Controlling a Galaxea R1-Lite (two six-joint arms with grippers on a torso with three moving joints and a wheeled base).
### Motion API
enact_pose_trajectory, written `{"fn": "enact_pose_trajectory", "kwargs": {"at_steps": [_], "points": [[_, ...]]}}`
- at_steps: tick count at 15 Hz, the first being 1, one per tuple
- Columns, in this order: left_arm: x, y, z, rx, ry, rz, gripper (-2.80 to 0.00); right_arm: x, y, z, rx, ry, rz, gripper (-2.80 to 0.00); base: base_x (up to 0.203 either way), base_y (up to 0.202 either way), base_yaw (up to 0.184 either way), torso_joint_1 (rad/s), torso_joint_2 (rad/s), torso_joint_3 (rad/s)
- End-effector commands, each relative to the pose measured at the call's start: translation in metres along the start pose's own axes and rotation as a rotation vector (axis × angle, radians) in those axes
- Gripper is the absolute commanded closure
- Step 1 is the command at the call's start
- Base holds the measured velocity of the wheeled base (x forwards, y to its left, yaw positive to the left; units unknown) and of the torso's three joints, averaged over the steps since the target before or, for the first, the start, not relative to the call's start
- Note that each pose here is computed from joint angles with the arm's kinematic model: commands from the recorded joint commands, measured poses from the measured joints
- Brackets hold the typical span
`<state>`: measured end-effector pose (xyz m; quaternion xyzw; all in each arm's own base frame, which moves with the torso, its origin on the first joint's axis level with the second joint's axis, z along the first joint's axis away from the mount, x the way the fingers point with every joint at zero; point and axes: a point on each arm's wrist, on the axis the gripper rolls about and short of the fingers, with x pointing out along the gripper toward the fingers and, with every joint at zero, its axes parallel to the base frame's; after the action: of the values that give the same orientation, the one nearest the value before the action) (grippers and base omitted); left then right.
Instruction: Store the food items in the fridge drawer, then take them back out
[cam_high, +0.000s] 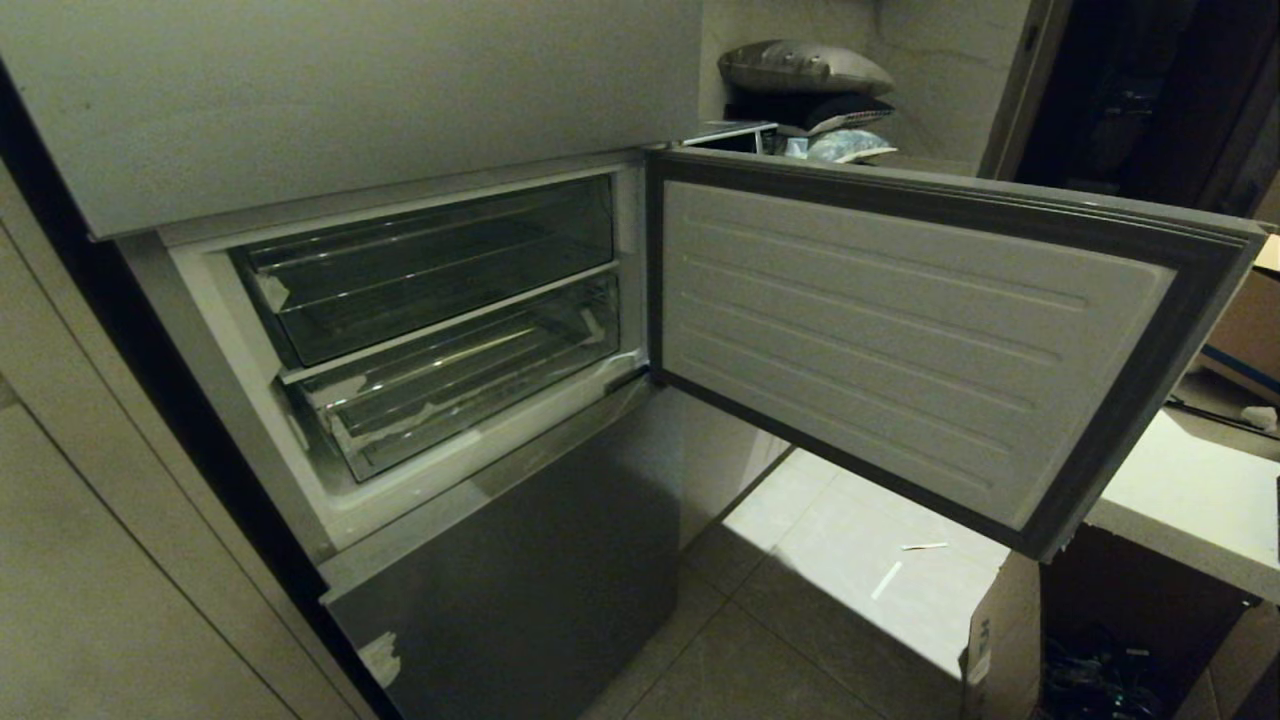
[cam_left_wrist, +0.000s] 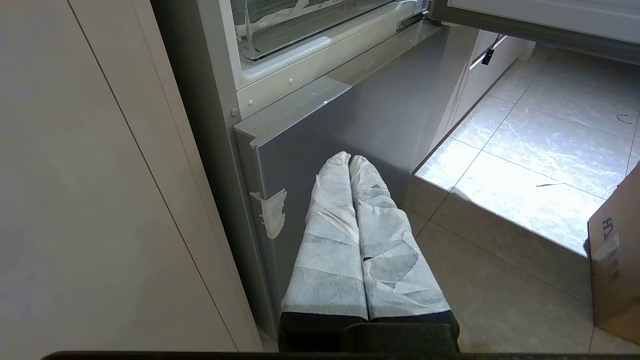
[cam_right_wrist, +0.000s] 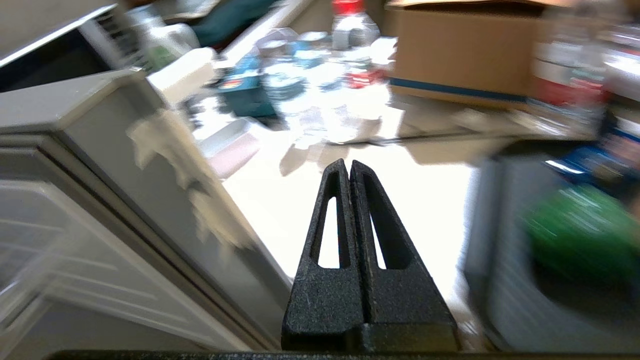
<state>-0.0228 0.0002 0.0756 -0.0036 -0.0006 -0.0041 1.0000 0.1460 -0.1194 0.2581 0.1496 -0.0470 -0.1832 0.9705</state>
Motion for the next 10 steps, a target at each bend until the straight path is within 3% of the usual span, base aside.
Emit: {"fn": "enact_pose_trajectory", "kwargs": {"at_steps": [1,5,10], "points": [[0.0,0.0,0.0,0.0,0.0,0.001,0.0,0.038,-0.005,-0.02,0.035,0.098,0.041,0.0,0.0,0.0,0.0,0.0,0.0,0.0],[0.0,0.0,0.0,0.0,0.0,0.001,0.0,0.057,0.006,-0.029,0.042,0.142,0.103,0.0,0.0,0.0,0.0,0.0,0.0,0.0],[0.0,0.0,0.0,0.0,0.0,0.001,0.0,0.083,0.003,-0.025,0.018,0.097,0.128,0.0,0.0,0.0,0.0,0.0,0.0,0.0]]}}
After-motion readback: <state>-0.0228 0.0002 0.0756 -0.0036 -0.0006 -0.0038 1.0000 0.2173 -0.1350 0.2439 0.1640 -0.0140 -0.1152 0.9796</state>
